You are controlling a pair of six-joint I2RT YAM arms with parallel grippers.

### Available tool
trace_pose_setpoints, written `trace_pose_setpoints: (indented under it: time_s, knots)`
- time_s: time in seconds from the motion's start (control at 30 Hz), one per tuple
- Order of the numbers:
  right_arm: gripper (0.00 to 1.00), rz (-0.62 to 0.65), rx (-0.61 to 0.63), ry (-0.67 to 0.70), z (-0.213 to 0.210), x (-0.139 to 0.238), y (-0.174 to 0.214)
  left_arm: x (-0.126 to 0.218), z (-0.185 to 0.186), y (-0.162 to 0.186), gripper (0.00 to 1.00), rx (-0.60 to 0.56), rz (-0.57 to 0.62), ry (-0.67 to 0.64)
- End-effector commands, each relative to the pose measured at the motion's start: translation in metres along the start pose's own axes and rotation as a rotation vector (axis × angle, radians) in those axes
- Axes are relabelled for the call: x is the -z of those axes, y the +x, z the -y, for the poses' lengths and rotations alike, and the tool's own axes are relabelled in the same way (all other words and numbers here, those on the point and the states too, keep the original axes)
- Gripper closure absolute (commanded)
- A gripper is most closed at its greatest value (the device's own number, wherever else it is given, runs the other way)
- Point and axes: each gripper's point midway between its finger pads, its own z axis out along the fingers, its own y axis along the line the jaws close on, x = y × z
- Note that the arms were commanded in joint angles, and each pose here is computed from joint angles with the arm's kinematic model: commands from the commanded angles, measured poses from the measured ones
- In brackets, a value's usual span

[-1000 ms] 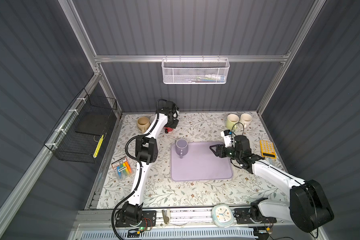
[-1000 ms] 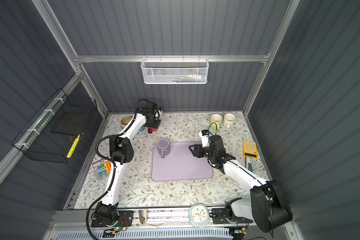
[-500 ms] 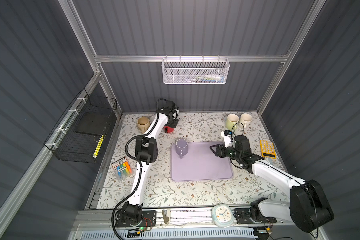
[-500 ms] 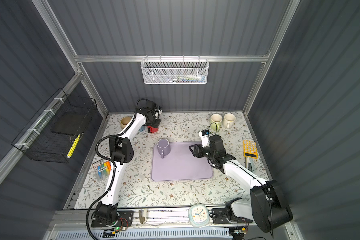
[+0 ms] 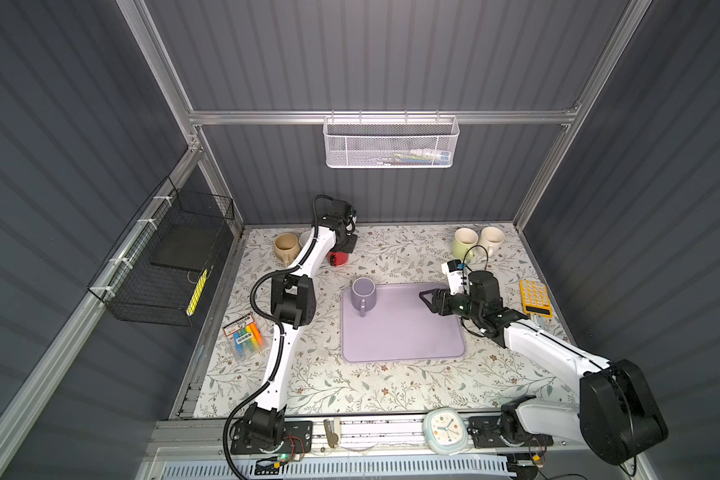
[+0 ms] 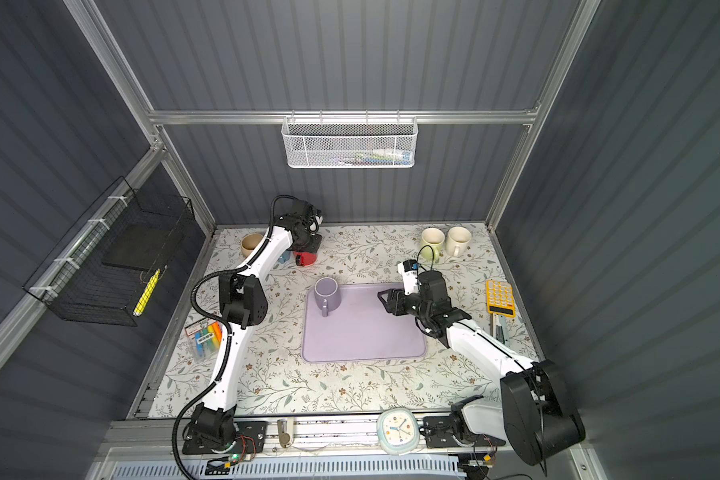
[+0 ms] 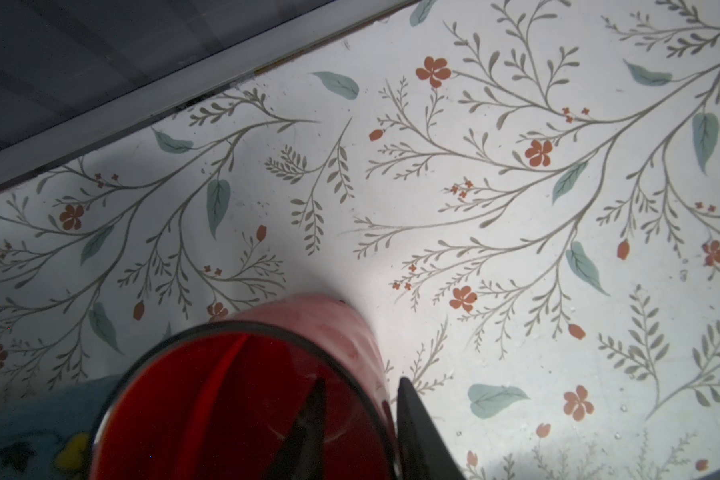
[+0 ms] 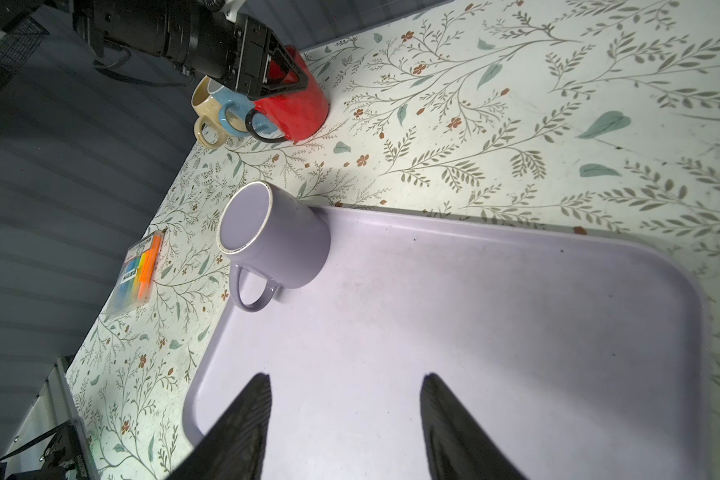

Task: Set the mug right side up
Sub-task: 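Lower the red mug beside the blue mug and open the left gripper, then move the open left gripper over the upside-down lilac mug on the tray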

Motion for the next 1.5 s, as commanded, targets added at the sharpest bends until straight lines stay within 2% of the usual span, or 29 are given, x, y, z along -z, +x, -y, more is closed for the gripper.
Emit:
trace_pose_setpoints:
  time_s: [0.0,0.53,0.77,0.97,1.27,1.47]
  knots:
    - [0.41,0.003,0.017,0.001,0.0,0.0,0.002,-0.009,-0.007,-0.002,0.69,0.039,0.013,-0.02]
    - [0.41,0.002,0.017,0.004,0.002,-0.003,0.002,-0.016,-0.02,-0.008,0.69,0.105,0.05,-0.036]
    - [0.41,0.003,0.019,0.001,0.001,-0.004,0.0,-0.003,-0.016,-0.018,0.62,0.105,0.083,-0.012]
    - [0.41,0.004,0.019,0.0,0.0,-0.004,-0.002,0.033,-0.007,-0.041,0.57,0.09,0.169,0.04]
    - [0.41,0.005,0.016,0.003,0.001,-0.006,-0.003,0.128,0.01,-0.076,0.53,0.034,0.358,0.105]
    - [0.41,0.015,0.019,0.011,0.001,-0.004,-0.004,0.174,0.032,-0.071,0.52,-0.017,0.409,0.125]
